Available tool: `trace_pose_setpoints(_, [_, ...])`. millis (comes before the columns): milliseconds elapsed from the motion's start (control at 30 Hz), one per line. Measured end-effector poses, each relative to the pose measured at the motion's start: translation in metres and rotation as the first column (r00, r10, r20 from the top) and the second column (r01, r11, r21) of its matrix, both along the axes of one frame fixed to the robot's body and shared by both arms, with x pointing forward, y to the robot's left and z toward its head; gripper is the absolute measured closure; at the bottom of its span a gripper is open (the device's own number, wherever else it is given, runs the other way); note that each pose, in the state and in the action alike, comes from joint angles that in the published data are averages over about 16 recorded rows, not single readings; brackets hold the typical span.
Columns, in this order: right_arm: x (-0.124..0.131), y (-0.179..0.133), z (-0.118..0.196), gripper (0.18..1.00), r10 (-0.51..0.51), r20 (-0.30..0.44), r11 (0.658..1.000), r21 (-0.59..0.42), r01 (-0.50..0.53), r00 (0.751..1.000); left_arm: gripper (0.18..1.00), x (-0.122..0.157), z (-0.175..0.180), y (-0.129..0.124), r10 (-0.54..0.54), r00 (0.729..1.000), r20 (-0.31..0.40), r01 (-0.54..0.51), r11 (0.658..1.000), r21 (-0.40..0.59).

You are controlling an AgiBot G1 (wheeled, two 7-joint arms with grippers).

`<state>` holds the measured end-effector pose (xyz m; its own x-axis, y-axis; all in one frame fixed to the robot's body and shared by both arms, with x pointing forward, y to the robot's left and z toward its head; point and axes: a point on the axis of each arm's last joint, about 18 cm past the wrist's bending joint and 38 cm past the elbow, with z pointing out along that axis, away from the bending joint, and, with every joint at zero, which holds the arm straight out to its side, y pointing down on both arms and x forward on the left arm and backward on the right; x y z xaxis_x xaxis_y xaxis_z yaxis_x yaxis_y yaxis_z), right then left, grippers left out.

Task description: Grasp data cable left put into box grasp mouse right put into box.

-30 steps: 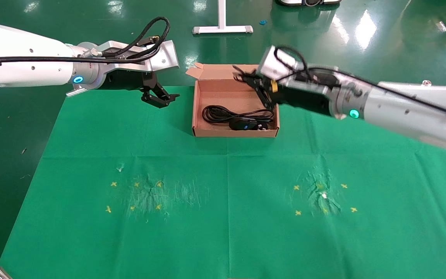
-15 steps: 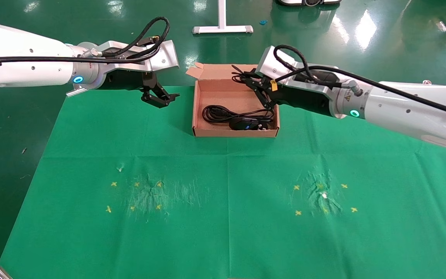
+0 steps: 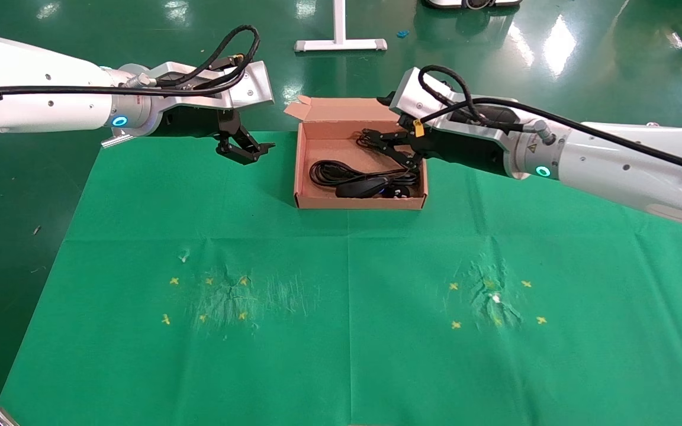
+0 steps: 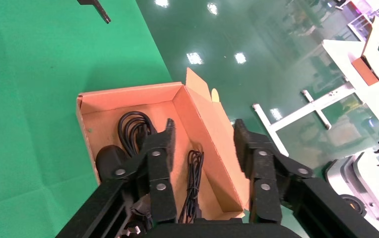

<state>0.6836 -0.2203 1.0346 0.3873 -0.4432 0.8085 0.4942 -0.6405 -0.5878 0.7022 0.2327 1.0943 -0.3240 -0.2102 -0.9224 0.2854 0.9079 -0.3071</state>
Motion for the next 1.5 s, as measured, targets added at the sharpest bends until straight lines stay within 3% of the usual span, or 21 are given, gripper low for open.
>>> trace_pose_setpoints(367, [-0.023,-0.015,-0.017,0.521,0.092,-0.090,0.994,0.071,-0.085,0.992,0.184,0.000,0.000,0.000,0.000,1.000,0.000,0.000,1.000,0.000])
trace_pose_setpoints(733, [-0.056,-0.032,-0.032,0.299,0.214,-0.171,0.970,0.153,-0.189,0.962,0.184,0.000,0.000,0.000,0.000,1.000,0.000,0.000,1.000,0.000])
trace_pose_setpoints(1133, [-0.099,-0.048,-0.041,0.192,0.354,-0.225,0.924,0.233,-0.303,0.908,0.184,-0.001,-0.005,0.000,-0.011,1.000,-0.018,0.010,1.000,-0.018])
trace_pose_setpoints(1500, [-0.143,-0.063,-0.044,0.178,0.480,-0.251,0.866,0.291,-0.407,0.841,0.184,-0.015,-0.041,-0.001,-0.113,0.983,-0.145,0.089,0.983,-0.160])
